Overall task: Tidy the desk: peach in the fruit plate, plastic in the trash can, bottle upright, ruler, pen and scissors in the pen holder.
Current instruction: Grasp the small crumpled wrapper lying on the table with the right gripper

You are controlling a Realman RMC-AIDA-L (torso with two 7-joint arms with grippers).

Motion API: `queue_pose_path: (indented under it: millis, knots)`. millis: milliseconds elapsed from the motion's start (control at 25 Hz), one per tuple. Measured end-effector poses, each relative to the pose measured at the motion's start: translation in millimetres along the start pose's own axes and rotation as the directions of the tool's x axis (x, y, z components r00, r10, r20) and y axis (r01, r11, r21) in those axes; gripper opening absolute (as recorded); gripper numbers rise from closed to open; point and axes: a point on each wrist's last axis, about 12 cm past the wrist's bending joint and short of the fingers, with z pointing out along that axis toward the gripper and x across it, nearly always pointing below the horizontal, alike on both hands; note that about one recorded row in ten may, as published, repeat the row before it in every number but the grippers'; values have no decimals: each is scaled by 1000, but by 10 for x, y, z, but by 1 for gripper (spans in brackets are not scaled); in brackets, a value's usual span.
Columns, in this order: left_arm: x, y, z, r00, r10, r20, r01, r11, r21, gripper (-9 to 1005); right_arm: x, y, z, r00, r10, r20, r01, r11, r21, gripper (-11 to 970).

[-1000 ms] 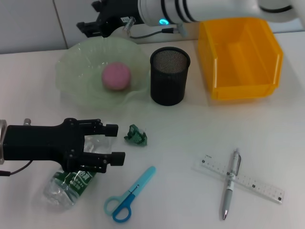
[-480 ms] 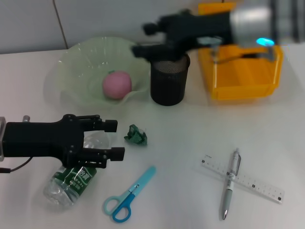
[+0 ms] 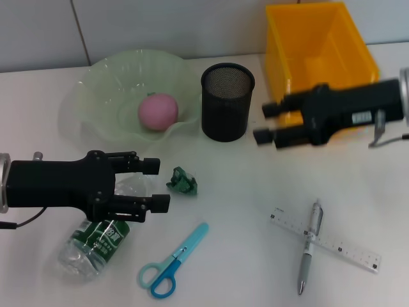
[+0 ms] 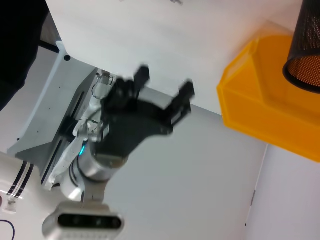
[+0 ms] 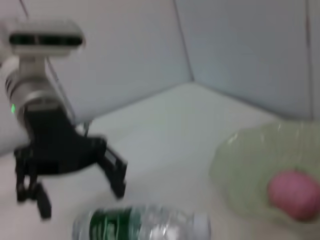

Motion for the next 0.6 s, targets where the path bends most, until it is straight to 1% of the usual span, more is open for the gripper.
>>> queue_pose_path:
  millis: [80, 200, 400, 600]
  knots:
    - [1, 2, -4, 1000, 0, -2, 0, 1000, -1, 787, 48, 2, 66, 999, -7, -39, 7, 1000, -19, 648]
    - [17, 1, -27, 1000, -4, -5, 4, 1000, -8, 786, 17, 8, 230, 995, -42, -89, 37, 998, -52, 648]
    - [53, -4, -83, 1000, -12, -10, 12, 1000, -20, 785, -150, 6, 596, 976, -119, -184, 103, 990, -95, 646]
    - [110, -20, -138, 1000, -27, -12, 27, 999, -33, 784, -286, 39, 1001, 943, -194, -272, 166, 978, -122, 645]
